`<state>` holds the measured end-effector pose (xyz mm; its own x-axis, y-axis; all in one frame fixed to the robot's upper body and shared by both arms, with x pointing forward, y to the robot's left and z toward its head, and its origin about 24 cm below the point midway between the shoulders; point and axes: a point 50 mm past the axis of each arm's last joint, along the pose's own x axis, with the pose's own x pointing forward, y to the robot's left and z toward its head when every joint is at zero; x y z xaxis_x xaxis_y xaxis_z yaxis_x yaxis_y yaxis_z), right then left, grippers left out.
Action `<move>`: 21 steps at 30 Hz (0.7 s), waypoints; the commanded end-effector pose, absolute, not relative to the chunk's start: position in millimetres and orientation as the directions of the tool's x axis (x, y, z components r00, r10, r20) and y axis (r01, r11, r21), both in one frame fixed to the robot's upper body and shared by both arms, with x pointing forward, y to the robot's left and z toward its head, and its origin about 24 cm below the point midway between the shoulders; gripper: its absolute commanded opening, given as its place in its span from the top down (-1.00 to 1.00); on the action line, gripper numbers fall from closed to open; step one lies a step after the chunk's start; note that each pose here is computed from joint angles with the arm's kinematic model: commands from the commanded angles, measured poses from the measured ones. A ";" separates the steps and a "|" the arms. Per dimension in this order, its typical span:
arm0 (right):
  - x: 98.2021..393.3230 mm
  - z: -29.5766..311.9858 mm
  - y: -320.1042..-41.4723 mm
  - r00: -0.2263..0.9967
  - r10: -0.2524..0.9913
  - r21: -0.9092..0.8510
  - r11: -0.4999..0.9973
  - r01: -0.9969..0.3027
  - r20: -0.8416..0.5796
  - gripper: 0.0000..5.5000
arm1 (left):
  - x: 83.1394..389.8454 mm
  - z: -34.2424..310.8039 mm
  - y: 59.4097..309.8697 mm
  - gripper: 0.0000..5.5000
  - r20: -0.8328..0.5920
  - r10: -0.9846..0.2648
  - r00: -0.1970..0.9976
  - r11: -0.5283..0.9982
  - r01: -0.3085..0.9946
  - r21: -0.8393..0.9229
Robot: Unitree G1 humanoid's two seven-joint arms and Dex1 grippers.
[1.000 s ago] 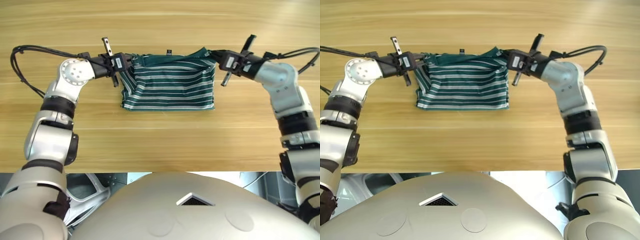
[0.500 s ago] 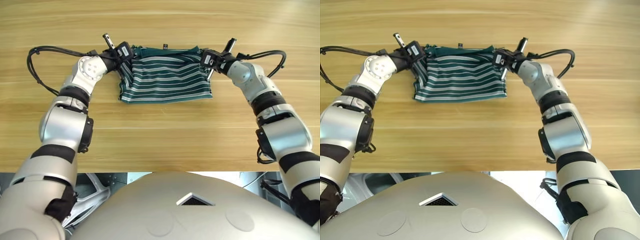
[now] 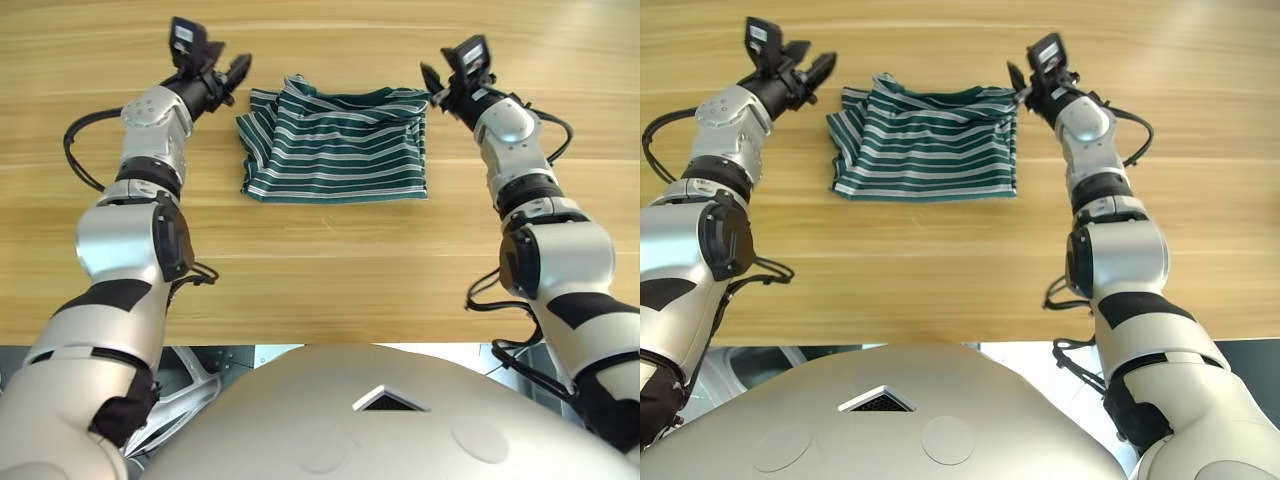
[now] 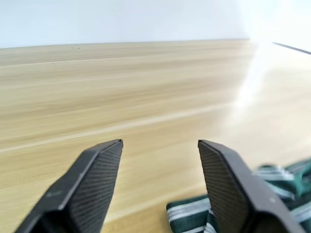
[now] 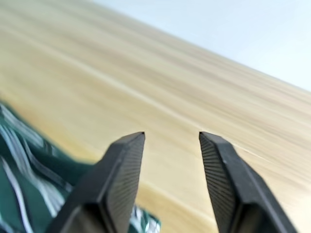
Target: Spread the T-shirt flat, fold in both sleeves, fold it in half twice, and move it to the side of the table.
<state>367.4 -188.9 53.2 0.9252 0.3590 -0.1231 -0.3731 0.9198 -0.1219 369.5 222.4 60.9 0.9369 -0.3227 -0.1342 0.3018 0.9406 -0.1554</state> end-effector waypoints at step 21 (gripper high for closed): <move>257.5 -29.6 -212.8 0.441 0.666 -0.433 0.191 -0.881 -0.602 -0.96 | 308.8 36.6 229.4 -0.52 0.306 -0.572 0.761 0.741 0.639 -0.205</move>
<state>287.2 -207.9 7.0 0.5620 0.7153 -0.4153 -0.7878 0.3099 -0.5323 310.2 231.4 39.4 0.7583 -0.5719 0.3131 0.6418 0.7393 -0.2038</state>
